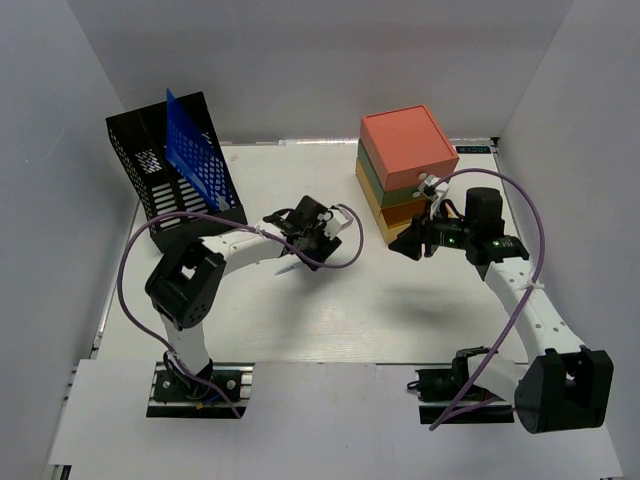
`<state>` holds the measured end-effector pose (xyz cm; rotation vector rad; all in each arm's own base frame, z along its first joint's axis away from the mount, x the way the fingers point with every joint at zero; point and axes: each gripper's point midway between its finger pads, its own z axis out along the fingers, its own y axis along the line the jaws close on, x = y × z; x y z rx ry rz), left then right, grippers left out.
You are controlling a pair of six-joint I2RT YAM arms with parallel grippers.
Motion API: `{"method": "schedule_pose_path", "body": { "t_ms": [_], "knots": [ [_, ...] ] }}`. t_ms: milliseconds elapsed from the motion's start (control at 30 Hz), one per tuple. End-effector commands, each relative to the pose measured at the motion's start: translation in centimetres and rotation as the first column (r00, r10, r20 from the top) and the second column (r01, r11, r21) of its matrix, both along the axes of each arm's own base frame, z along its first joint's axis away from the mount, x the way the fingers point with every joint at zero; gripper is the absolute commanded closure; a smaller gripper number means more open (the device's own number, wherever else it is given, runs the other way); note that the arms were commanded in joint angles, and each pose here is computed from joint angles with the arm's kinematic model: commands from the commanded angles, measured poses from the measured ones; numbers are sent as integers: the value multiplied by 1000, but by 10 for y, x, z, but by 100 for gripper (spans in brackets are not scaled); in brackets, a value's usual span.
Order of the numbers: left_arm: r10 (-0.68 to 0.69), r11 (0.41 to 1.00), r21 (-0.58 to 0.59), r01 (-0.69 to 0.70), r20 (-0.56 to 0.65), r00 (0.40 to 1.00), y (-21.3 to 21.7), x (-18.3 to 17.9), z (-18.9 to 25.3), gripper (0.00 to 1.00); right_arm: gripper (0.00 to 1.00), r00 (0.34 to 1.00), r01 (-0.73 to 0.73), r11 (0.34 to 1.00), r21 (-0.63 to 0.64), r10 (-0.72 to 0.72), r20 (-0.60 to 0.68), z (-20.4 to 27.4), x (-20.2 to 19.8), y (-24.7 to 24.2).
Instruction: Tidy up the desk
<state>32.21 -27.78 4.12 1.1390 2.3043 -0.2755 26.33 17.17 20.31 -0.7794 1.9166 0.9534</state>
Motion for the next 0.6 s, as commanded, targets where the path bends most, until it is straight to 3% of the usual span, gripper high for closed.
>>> {"method": "schedule_pose_path", "body": {
  "t_ms": [0,200,367,467,567],
  "knots": [
    [23,999,29,-24,32,999,9,9,8,37,48,1000,-19,999,32,19,1,8,-4,0],
    [34,994,100,-36,16,999,25,8,-13,41,48,1000,-7,999,47,7,3,10,-4,-4],
    [22,993,120,-19,-26,999,29,-1,-28,56,48,1000,15,999,46,-15,5,10,0,-9],
    [5,994,110,1,-54,999,28,-8,-34,58,48,1000,19,998,53,-19,8,11,0,-11],
    [12,992,126,-3,-65,998,32,-11,-41,67,48,1000,27,998,58,-27,10,12,0,-13]
  ]
}}
